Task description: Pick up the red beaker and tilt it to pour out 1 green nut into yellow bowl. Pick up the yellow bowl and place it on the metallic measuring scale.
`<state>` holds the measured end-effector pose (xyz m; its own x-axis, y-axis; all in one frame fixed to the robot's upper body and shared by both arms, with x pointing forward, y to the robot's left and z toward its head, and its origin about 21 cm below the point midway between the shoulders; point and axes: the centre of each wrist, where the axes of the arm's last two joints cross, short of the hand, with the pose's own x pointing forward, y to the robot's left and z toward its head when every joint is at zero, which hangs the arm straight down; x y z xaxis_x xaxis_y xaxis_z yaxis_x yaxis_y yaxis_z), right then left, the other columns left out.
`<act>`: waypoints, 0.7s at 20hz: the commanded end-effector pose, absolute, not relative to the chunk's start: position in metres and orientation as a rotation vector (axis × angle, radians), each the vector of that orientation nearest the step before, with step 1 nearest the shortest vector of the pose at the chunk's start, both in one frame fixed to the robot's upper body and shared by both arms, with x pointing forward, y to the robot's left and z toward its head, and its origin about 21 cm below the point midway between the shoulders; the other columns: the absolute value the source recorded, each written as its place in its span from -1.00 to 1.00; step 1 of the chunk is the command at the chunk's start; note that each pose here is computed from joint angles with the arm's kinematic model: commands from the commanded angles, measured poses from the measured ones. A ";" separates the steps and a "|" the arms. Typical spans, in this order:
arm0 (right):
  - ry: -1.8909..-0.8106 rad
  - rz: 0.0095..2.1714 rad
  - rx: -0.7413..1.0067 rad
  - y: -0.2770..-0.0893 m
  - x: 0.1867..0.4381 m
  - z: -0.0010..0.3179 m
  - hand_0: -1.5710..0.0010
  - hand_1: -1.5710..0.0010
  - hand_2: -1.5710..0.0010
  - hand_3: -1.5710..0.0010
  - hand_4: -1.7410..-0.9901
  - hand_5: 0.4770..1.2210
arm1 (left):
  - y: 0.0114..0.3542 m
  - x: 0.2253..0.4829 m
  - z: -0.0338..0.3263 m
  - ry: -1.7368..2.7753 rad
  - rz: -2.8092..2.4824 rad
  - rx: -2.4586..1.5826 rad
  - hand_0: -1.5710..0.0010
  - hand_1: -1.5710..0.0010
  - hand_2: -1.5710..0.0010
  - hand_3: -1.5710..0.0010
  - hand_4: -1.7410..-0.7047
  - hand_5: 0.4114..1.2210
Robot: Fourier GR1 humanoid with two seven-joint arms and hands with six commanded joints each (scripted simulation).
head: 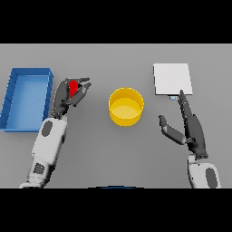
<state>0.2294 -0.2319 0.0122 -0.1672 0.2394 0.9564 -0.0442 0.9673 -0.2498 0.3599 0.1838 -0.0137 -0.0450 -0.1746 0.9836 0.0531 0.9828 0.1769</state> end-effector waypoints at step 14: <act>-1.726 0.297 -0.193 -0.230 0.223 0.015 1.00 1.00 1.00 1.00 0.33 -0.39 | 0.158 0.369 0.061 -1.657 -0.743 0.310 -0.99 -0.99 -0.99 -0.99 -0.98 0.73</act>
<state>0.2233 -0.2300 0.0149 -0.1789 0.2934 0.9391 -0.0371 0.9518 -0.3044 0.3686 0.1581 0.0610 -0.2323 -0.5782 0.7821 0.1977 0.7593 0.6200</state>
